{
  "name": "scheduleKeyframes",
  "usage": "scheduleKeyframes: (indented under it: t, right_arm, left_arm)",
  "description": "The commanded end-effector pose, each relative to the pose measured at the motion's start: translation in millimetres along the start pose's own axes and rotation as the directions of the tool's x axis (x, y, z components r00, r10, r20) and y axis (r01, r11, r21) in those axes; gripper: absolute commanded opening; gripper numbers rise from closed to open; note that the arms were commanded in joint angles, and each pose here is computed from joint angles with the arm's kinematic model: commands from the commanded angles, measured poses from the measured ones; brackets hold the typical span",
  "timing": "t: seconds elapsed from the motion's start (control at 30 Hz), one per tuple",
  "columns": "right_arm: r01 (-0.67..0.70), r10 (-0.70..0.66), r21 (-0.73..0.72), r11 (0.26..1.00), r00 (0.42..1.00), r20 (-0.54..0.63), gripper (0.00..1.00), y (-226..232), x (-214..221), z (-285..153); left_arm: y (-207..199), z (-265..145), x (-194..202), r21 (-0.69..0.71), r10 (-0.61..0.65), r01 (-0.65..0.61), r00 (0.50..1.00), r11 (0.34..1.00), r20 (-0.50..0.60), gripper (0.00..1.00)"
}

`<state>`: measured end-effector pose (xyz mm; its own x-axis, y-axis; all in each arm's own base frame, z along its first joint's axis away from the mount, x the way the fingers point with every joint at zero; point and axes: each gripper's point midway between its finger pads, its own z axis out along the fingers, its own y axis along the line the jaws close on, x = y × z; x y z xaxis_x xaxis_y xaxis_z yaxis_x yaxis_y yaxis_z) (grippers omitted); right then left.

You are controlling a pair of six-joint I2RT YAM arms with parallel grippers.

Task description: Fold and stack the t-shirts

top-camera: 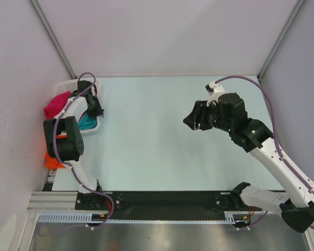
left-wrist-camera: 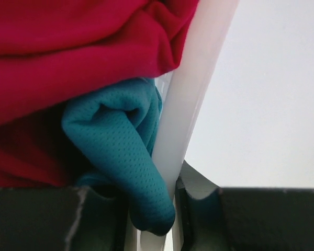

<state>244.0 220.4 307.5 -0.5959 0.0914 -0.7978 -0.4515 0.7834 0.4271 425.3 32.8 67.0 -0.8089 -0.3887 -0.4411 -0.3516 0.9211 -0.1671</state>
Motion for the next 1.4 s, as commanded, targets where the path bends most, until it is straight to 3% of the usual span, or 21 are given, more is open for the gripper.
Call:
scheduleKeyframes:
  t: [0.0, 0.17, 0.5, 0.63, 0.7, 0.73, 1.23, 1.37]
  right_arm:
    - [0.004, -0.003, -0.074, 0.997, 1.000, 0.010, 0.56, 18.7, -5.3, 10.7]
    - [0.013, -0.013, -0.064, 0.998, 1.000, 0.001, 0.56, 19.1, -2.0, 13.1]
    - [0.014, -0.014, -0.068, 0.998, 1.000, 0.004, 0.56, 22.6, -5.4, 13.5]
    - [0.021, -0.020, -0.065, 0.998, 1.000, 0.009, 0.56, 24.6, -8.3, 11.2]
    - [0.023, -0.022, -0.064, 0.998, 1.000, 0.016, 0.56, 25.3, -10.7, 10.3]
    - [0.023, -0.022, -0.062, 0.998, 1.000, 0.018, 0.56, 25.3, -12.0, 9.6]
    - [0.049, -0.047, -0.053, 0.997, 0.998, 0.035, 0.56, 30.8, -28.0, 7.2]
    - [0.055, -0.053, -0.045, 0.997, 0.998, 0.044, 0.56, 30.2, -30.8, 2.0]
  left_arm:
    - [38.7, -7.7, 38.8, -0.073, -0.246, 0.238, 0.961, 0.968, -0.129, 0.07]
    - [42.4, -10.8, 20.1, -0.065, -0.242, 0.236, 0.964, 0.970, -0.112, 0.09]
    - [34.2, 0.7, 25.4, -0.013, -0.213, 0.214, 0.965, 0.977, -0.156, 0.11]
    - [27.5, 8.1, -4.8, 0.016, -0.185, 0.189, 0.973, 0.982, -0.135, 0.12]
    - [29.0, 20.7, -0.8, -0.005, -0.179, 0.182, 0.963, 0.983, -0.200, 0.12]
    - [27.5, 20.1, -15.0, -0.001, -0.176, 0.179, 0.968, 0.984, -0.179, 0.12]
    - [18.2, 70.1, -17.9, 0.004, -0.191, 0.199, 0.945, 0.980, -0.265, 0.11]
    - [33.7, 78.3, -12.5, -0.007, -0.260, 0.272, 0.913, 0.962, -0.314, 0.11]
